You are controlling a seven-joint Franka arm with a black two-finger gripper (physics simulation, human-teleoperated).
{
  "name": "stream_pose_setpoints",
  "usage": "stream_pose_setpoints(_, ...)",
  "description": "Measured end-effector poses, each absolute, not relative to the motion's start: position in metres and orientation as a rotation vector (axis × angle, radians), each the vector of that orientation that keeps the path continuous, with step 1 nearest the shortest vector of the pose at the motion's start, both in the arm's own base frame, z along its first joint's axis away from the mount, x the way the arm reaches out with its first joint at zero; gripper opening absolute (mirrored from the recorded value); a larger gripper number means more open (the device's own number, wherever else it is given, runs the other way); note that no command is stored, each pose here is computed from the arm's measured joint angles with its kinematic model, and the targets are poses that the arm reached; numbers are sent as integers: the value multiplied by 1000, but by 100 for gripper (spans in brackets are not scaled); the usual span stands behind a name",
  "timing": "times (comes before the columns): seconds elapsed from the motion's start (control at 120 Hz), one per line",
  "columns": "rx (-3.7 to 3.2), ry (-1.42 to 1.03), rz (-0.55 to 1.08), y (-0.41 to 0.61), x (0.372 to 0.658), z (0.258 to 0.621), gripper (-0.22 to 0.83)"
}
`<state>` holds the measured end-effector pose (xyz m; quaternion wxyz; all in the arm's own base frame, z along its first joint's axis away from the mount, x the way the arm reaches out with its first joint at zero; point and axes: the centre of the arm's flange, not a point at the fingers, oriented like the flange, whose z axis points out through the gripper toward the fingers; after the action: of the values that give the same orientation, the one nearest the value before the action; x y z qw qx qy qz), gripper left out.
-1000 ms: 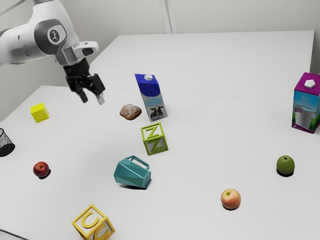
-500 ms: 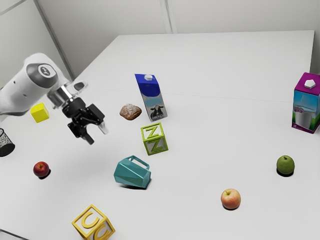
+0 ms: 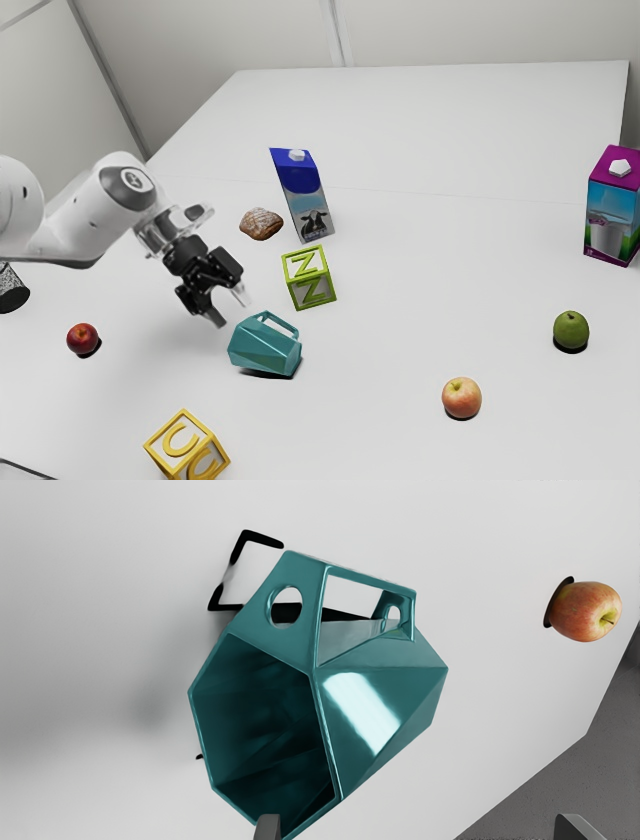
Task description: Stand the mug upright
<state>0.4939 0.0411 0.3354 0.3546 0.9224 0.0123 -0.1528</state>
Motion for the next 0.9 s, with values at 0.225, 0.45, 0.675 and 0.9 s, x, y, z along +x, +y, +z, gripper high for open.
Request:
stream_pose_setpoints(0.225, 2357, 44, -403, 45, 497, 311, 61)
stream_pose_setpoints(0.45, 2329, 22, -410, 34, 498, 297, 60)
stream_pose_setpoints(0.675, 2282, 10, -404, 14, 496, 291, 56)
stream_pose_setpoints(0.9, 2265, 7, -381, 4, 499, 293, 31)
